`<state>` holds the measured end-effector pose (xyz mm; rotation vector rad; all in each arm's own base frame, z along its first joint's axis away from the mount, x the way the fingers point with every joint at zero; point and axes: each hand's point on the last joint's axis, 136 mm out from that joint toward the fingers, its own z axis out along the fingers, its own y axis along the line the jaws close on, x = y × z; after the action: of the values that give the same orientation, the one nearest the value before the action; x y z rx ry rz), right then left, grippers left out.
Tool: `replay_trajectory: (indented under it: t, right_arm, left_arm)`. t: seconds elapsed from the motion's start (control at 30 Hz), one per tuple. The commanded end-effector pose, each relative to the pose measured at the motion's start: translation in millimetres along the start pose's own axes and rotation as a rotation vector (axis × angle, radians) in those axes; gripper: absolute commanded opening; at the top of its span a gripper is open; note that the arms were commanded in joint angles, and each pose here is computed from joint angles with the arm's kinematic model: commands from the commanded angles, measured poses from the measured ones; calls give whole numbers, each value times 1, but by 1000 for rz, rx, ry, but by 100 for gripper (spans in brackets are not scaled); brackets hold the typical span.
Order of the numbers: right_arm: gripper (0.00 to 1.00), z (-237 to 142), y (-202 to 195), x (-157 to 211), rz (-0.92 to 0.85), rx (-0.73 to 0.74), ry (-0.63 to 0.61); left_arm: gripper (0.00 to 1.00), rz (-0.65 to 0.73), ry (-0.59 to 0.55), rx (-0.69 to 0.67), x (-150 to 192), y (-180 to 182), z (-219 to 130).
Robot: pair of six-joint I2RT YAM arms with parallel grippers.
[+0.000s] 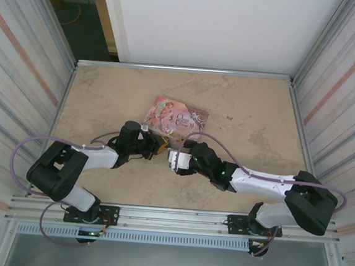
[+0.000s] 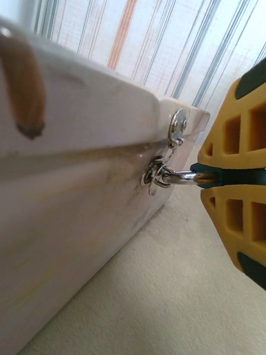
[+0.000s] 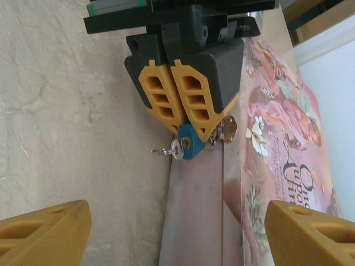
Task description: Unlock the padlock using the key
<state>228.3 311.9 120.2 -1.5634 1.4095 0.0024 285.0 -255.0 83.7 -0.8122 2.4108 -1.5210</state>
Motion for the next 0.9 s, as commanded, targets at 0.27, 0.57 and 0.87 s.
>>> replay_trajectory:
  t: [0.27,0.57,0.87]
  right_arm:
    - [64,22,-13,-23,44,32,-42]
    - [48,34,-12,-23,86,48,-36]
    - [39,42,-10,-23,125,58,-39]
  left_arm:
    - [0,32,21,76,5,-32,-4]
    - [0,31,25,75,6,-32,-3]
    - [0,29,27,73,5,-31,-2]
